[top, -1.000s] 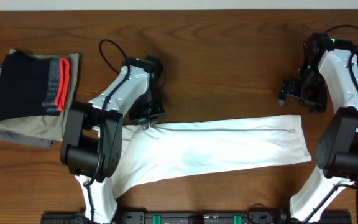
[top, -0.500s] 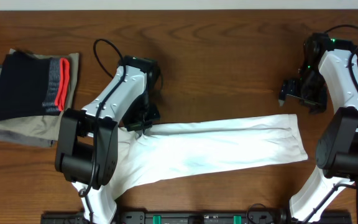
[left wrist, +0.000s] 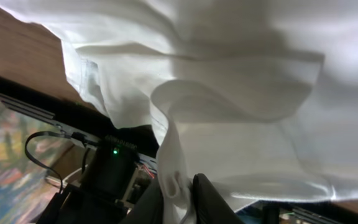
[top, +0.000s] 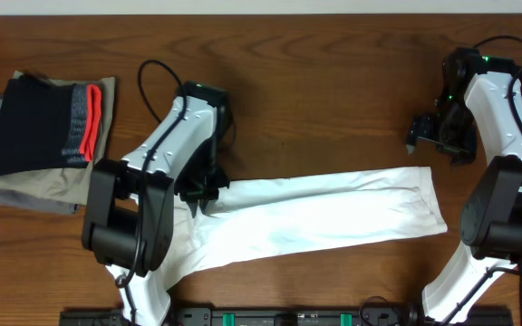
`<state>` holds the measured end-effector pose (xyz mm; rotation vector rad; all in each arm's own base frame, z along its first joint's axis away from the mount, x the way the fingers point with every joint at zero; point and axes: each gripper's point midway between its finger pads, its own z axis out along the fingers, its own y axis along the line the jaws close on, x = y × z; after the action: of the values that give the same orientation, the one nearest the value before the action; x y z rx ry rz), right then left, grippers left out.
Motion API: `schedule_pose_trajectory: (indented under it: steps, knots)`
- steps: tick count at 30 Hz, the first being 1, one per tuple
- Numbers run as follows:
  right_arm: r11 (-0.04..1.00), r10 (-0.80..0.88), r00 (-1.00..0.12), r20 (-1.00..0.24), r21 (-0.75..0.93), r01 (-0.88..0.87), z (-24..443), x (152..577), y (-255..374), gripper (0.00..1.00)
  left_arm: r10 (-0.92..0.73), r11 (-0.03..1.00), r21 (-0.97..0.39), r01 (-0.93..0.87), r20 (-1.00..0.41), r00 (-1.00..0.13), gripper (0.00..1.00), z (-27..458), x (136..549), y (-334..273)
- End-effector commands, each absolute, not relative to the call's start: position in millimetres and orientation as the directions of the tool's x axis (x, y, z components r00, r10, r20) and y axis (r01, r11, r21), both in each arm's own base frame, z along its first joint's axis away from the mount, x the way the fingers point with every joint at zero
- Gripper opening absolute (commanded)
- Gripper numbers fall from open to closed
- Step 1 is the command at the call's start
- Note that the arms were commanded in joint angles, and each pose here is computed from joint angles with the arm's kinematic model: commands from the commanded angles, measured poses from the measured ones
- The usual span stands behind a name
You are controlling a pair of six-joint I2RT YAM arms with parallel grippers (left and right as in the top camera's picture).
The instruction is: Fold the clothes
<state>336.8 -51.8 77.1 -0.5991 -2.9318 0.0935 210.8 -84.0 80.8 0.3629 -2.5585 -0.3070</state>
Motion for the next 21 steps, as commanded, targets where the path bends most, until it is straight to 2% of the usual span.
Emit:
schedule_pose_trajectory:
  steps: [1, 9, 10, 12, 15, 21]
  knots:
    - [0.920, 0.390, -0.915, 0.107, -0.079, 0.383, 85.7, 338.8, -52.4, 0.86, -0.272, 0.943, 0.306, -0.127, 0.498, -0.823, 0.17, 84.6, 195.6, -87.8]
    - [0.920, 0.390, -0.915, 0.107, -0.079, 0.383, 85.7, 338.7, -52.4, 0.86, -0.208, 0.932, 0.360, 0.023, 0.587, -0.782, 0.17, 86.5, 153.9, -97.0]
    - [0.920, 0.390, -0.915, 0.107, -0.079, 0.383, 85.7, 338.7, -52.4, 0.86, -0.202, 0.929, 0.368, 0.041, 0.597, -0.776, 0.24, 87.9, 149.5, -97.1]
    - [0.920, 0.390, -0.915, 0.107, -0.079, 0.383, 85.7, 338.7, -52.4, 0.86, -0.191, 0.925, 0.375, 0.067, 0.609, -0.770, 0.28, 90.4, 144.5, -98.0]
    - [0.920, 0.390, -0.915, 0.107, -0.079, 0.383, 85.7, 338.7, -52.4, 0.86, -0.177, 0.925, 0.372, 0.078, 0.605, -0.776, 0.32, 89.1, 144.4, -100.4]
    - [0.920, 0.389, -0.912, 0.127, -0.009, 0.392, 85.6, 340.3, -39.9, 0.82, -0.167, 0.943, 0.330, 0.029, 0.549, -0.819, 0.32, 75.7, 161.7, -106.6]
